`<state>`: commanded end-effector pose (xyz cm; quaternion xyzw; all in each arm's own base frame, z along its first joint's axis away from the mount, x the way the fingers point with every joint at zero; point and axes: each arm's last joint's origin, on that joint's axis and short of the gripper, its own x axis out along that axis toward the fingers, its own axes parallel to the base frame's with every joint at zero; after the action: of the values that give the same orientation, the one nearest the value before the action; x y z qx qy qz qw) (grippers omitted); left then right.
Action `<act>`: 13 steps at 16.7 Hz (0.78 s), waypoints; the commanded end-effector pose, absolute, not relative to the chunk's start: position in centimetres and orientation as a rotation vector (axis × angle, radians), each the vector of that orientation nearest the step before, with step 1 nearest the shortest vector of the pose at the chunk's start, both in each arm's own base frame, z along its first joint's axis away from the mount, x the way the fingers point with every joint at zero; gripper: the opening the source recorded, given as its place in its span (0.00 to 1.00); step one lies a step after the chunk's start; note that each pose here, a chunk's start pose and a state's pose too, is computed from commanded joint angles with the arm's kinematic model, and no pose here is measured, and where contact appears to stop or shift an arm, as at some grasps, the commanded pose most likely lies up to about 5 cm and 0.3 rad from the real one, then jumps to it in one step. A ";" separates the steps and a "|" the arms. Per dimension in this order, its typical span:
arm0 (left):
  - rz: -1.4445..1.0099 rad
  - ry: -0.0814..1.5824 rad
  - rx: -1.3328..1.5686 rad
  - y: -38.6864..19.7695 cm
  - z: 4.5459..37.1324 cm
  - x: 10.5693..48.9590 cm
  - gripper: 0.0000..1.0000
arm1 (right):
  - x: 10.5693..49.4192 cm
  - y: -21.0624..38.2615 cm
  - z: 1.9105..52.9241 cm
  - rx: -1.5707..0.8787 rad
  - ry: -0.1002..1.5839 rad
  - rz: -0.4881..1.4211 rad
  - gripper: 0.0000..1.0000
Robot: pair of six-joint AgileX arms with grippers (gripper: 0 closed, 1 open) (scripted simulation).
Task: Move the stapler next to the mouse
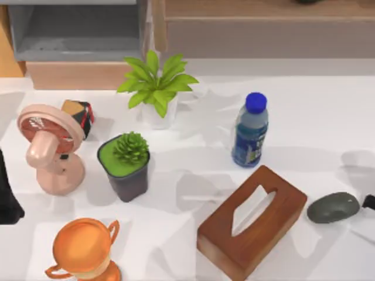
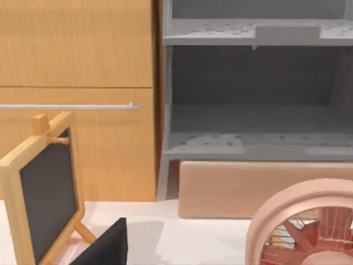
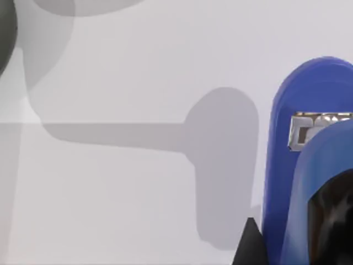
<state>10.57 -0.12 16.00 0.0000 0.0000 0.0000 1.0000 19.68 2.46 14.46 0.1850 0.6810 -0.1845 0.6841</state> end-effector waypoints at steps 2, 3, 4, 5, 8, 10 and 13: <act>0.000 0.000 0.000 -0.1 16.0 10.6 1.00 | 19.7 2.4 14.5 0.415 1.528 -0.416 0.00; 0.000 0.000 0.000 -0.1 16.0 10.6 1.00 | 19.7 2.4 14.5 0.415 1.528 -0.416 0.00; 0.000 0.000 0.000 -0.1 16.0 10.6 1.00 | 19.7 2.5 14.5 0.413 1.527 -0.412 0.00; 0.000 0.000 0.000 -0.1 16.0 10.6 1.00 | 19.7 2.5 14.5 0.412 1.528 -0.411 0.00; 0.000 0.000 0.000 -0.1 16.0 10.6 1.00 | 20.9 3.1 15.2 0.381 1.542 -0.381 0.00; 0.000 0.000 0.000 -0.1 16.0 10.6 1.00 | 22.5 3.8 16.1 0.343 1.553 -0.340 0.00; 0.000 0.000 0.000 -0.1 16.0 10.6 1.00 | 25.9 5.5 18.1 0.272 1.558 -0.253 0.00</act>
<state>10.57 -0.12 16.00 0.0000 0.0000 0.0000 1.0000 25.93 5.51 18.06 0.1220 0.6983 -0.1133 0.6961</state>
